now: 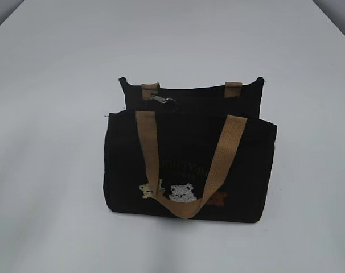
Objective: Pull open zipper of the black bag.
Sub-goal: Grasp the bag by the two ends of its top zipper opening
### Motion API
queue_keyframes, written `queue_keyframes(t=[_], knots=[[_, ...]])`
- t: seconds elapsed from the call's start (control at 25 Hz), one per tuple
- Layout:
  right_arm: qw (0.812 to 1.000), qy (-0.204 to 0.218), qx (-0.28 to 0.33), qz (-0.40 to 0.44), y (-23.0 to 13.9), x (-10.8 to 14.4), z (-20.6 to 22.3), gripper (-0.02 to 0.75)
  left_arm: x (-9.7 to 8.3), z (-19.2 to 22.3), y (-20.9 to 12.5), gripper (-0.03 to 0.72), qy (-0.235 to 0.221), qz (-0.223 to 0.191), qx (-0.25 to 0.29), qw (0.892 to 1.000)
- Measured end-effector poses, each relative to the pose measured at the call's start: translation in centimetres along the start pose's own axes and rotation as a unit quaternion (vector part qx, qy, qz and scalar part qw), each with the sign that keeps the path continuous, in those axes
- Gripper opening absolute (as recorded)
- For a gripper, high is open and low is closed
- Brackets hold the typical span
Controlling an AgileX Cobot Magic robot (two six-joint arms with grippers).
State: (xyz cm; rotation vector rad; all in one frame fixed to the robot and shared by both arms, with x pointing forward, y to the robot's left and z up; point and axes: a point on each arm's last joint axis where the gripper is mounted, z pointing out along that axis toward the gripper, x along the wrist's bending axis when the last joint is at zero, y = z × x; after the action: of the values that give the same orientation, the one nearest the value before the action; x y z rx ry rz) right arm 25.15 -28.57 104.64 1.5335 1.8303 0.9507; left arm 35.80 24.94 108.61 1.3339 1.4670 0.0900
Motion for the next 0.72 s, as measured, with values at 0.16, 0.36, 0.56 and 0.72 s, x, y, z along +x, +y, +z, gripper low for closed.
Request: queue_keyframes(t=[0.16,0.36,0.56,0.72], knots=[[1.0,0.016,0.019,-0.009,1.4,-0.1,0.9,0.504,1.0,4.2,2.5,0.294,-0.017,-0.032,0.071,0.997],[0.999,0.033,0.024,-0.032,4.7,-0.2,2.2,0.504,1.0,9.8,4.3,0.32,-0.035,-0.035,0.159,0.986],[0.994,0.062,0.053,-0.071,8.0,0.2,4.6,0.504,0.0,16.1,4.3,0.32,-0.046,-0.011,0.228,0.973],[0.985,0.097,0.087,-0.115,10.5,1.1,6.8,0.504,0.4,20.1,4.2,0.32,-0.039,-0.011,0.254,0.966]])
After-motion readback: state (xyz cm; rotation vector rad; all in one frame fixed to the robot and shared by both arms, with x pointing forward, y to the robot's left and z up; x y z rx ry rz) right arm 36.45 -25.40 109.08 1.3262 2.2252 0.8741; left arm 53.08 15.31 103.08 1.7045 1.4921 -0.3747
